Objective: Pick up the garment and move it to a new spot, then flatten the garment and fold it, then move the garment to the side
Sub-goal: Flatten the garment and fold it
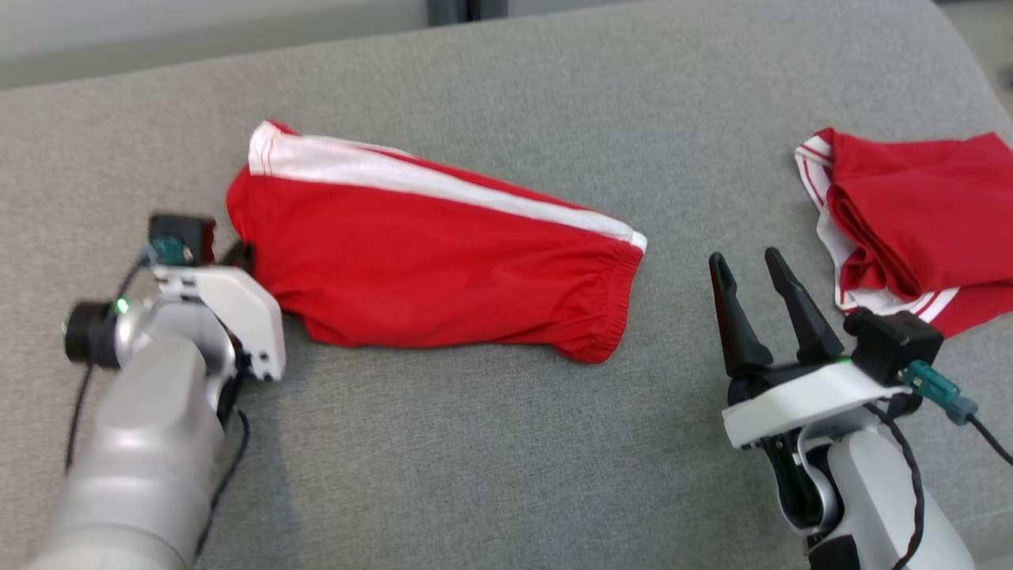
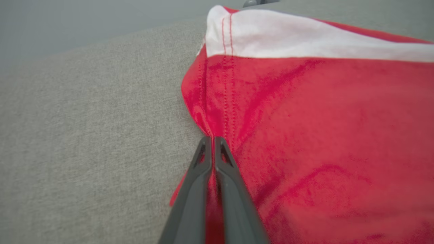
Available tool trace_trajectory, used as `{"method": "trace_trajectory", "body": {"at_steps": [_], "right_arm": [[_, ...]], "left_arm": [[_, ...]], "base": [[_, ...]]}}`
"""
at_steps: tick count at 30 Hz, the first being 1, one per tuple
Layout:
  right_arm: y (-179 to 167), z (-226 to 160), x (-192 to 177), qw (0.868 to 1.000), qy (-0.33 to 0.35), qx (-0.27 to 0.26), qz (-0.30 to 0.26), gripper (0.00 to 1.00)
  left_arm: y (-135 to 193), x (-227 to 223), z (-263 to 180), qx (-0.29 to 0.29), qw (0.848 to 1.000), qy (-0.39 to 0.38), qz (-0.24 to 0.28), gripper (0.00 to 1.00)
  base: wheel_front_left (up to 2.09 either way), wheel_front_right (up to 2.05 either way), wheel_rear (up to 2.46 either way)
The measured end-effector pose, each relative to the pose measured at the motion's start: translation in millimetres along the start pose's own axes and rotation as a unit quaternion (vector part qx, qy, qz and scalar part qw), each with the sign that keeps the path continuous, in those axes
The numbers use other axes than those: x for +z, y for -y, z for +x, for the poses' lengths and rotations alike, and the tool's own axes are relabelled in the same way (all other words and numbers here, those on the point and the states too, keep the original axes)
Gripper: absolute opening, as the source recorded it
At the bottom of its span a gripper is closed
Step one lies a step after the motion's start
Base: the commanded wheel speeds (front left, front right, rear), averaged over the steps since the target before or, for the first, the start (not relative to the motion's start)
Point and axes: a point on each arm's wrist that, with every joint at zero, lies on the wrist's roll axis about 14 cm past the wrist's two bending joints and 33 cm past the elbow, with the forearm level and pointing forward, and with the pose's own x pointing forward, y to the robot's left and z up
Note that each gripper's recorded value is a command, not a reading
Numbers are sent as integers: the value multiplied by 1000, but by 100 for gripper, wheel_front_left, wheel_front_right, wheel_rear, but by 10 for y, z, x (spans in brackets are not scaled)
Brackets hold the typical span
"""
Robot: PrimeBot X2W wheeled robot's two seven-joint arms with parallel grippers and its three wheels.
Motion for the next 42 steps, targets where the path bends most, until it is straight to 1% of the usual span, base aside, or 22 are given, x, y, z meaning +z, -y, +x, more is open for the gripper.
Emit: {"method": "trace_trajectory", "body": {"at_steps": [4,10,11,14,15,23,24,25,26,35,38,42], "right_arm": [[-21,-129,36,1000,3,-1,-5,100],[-98,-291,77,1000,8,5,-6,100],[-98,-291,77,1000,8,5,-6,100],[-161,-347,77,1000,8,12,-8,100],[-207,-378,79,1000,8,18,-8,100],[-307,-476,108,999,12,31,-12,100],[-307,-482,96,999,10,31,-12,100],[-308,-485,87,999,9,31,-12,100],[-310,-486,75,999,7,31,-14,100],[-379,-440,-51,999,-11,43,-17,100],[-436,-389,-112,998,-20,52,-18,100],[-535,-274,-215,997,-36,68,-23,100]], "left_arm": [[84,-149,-236,1,1000,10,-15,0],[81,-415,-618,23,998,13,-52,0],[81,-415,-618,23,998,13,-52,0],[34,-522,-788,40,997,16,-71,0],[-13,-579,-889,56,995,19,-84,0],[-102,-712,-1160,96,988,37,-116,0],[-113,-677,-1172,98,987,47,-118,11],[-130,-614,-1182,101,986,62,-120,44],[-154,-552,-1194,103,985,76,-113,99],[-324,-280,-1452,138,972,167,-89,100],[-354,-361,-1554,149,970,172,-90,100],[-354,-506,-1625,152,970,163,-94,100]], "base": [[0,0,0],[0,0,0],[0,0,0],[0,0,0],[0,0,0],[0,0,0],[0,0,0],[0,0,0],[0,0,0],[0,0,0],[0,0,0],[0,0,0]]}}
